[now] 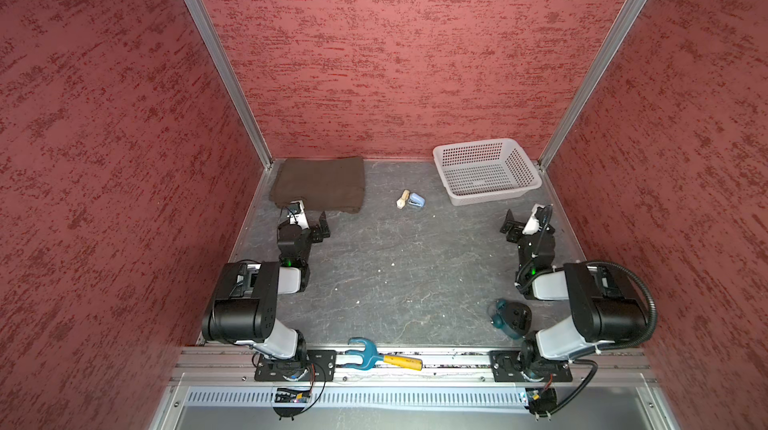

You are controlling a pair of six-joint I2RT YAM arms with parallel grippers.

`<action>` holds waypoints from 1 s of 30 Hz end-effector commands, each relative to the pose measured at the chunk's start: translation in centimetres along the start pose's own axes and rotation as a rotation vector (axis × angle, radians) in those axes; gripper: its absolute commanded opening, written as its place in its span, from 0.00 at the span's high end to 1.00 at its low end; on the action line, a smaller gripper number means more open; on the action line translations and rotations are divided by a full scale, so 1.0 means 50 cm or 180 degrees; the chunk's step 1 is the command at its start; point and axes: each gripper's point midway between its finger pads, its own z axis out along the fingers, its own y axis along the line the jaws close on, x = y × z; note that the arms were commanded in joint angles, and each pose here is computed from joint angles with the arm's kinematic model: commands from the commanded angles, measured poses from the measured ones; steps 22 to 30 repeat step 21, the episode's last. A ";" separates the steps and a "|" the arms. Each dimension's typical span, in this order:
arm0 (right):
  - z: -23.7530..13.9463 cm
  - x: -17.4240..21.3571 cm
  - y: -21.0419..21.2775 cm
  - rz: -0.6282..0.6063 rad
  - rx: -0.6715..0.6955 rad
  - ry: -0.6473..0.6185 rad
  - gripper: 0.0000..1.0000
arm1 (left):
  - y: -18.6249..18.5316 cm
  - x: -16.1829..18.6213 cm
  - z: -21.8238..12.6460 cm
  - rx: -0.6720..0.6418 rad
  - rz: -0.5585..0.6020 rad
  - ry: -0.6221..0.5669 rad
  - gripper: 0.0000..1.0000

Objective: Fold and stack the trousers

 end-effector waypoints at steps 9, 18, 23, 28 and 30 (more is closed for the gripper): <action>-0.002 0.017 0.038 -0.0133 -0.0365 0.0126 0.01 | -0.007 0.005 0.002 -0.0002 0.0110 0.0043 0.01; 0.005 0.020 0.038 -0.0104 -0.0400 0.0172 0.01 | -0.008 0.006 0.003 0.0002 0.0114 0.0047 0.01; 0.002 0.017 0.038 -0.0113 -0.0402 0.0142 0.01 | -0.008 0.005 0.003 0.0002 0.0112 0.0046 0.01; 0.002 0.017 0.038 -0.0113 -0.0402 0.0142 0.01 | -0.008 0.005 0.003 0.0002 0.0112 0.0046 0.01; 0.002 0.017 0.038 -0.0113 -0.0402 0.0142 0.01 | -0.008 0.005 0.003 0.0002 0.0112 0.0046 0.01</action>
